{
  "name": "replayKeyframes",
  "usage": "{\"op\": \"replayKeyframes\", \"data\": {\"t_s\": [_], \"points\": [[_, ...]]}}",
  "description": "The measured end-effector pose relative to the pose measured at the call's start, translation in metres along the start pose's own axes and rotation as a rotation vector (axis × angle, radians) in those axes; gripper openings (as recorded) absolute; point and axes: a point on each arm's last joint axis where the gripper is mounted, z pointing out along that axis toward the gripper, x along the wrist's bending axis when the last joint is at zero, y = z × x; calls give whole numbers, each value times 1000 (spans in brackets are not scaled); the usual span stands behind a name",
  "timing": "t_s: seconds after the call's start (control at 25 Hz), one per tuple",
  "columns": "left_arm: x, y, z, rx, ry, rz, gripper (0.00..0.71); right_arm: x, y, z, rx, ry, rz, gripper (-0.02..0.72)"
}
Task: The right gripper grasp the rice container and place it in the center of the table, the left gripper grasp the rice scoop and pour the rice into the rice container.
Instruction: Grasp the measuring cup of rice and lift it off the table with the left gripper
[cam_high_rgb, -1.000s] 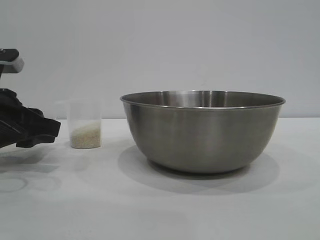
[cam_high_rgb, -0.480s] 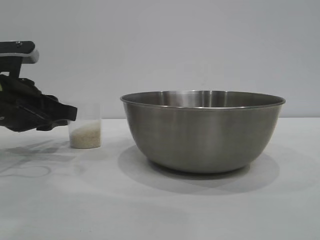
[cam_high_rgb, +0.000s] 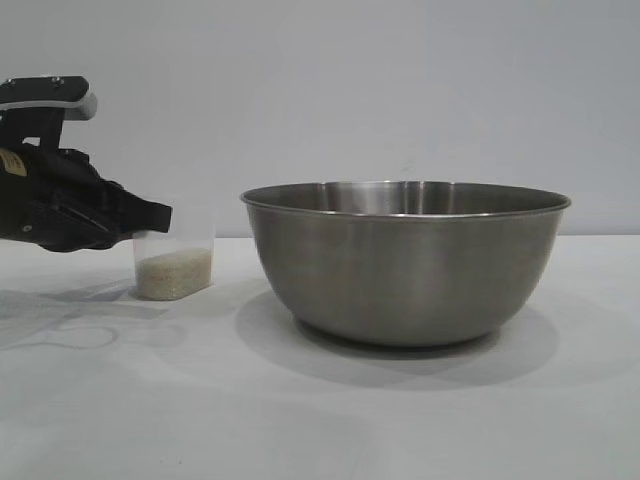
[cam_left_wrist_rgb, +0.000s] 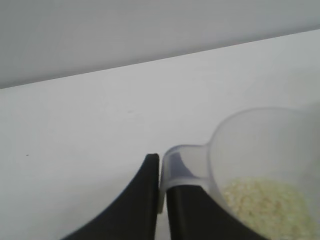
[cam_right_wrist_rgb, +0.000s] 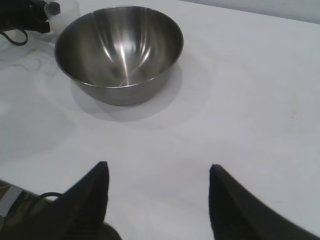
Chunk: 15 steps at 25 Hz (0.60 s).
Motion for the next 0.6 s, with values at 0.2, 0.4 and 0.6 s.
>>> {"op": "replayKeyframes", "data": {"t_s": [0.2,0.4,0.6], "points": [[-5,42,-6,-119,-49,145,0,0,0,0,0,0,1,375],[-19,87,-19,-269,-138,391,0,0,0,0,0,0,4,375],[-51,107,-23,-346,-195,713,0,0,0,0,0,0,6,375]]}}
